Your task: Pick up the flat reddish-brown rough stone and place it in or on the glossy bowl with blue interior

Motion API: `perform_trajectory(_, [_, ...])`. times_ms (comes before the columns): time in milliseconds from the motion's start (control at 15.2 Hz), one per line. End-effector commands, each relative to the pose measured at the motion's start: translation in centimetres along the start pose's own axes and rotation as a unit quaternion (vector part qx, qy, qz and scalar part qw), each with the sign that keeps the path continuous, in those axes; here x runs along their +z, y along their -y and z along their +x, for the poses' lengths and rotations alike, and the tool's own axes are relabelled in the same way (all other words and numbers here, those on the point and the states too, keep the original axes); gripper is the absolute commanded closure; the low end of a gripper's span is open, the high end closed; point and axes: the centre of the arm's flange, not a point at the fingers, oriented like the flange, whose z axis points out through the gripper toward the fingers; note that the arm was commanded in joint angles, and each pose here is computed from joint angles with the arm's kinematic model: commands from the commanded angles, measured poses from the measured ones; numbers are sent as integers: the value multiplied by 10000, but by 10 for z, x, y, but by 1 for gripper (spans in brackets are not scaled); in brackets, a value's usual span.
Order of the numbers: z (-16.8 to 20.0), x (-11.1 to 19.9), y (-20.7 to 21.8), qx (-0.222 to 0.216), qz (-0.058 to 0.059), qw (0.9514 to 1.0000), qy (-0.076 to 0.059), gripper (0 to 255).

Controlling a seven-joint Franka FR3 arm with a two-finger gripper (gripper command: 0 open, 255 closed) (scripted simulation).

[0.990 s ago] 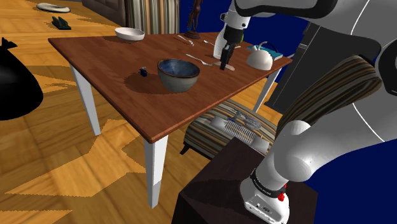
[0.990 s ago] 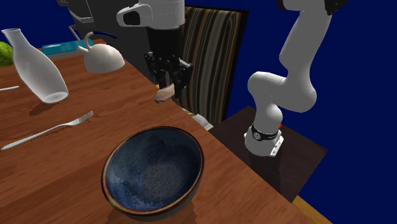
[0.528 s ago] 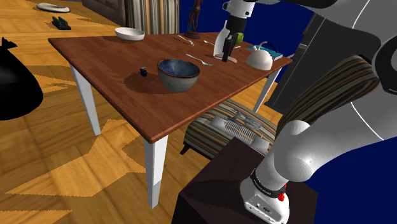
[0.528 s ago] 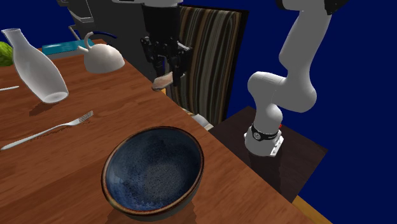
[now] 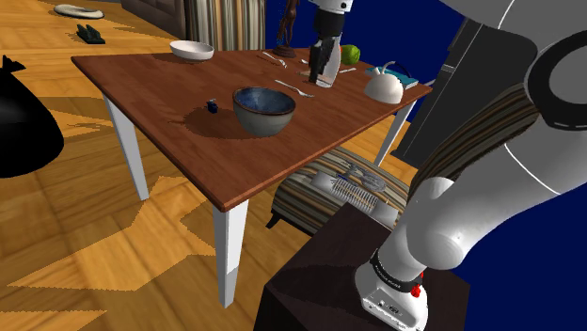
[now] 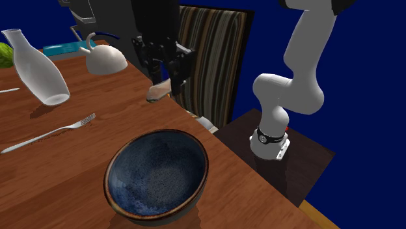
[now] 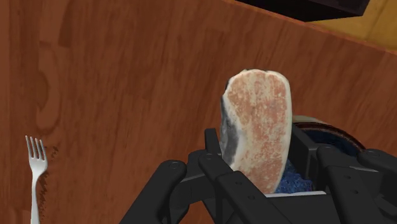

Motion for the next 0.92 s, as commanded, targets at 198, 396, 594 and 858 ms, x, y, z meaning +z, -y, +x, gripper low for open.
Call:
perform_trajectory(198, [57, -3, 36, 3, 3, 10000, -1, 255])
perform_trajectory(396, [91, -6, 57, 3, 3, 10000, -1, 255])
perform_trajectory(594, [118, -3, 74, 3, 3, 10000, -1, 255])
perform_trajectory(858, [118, 18, 75, 3, 3, 10000, -1, 255])
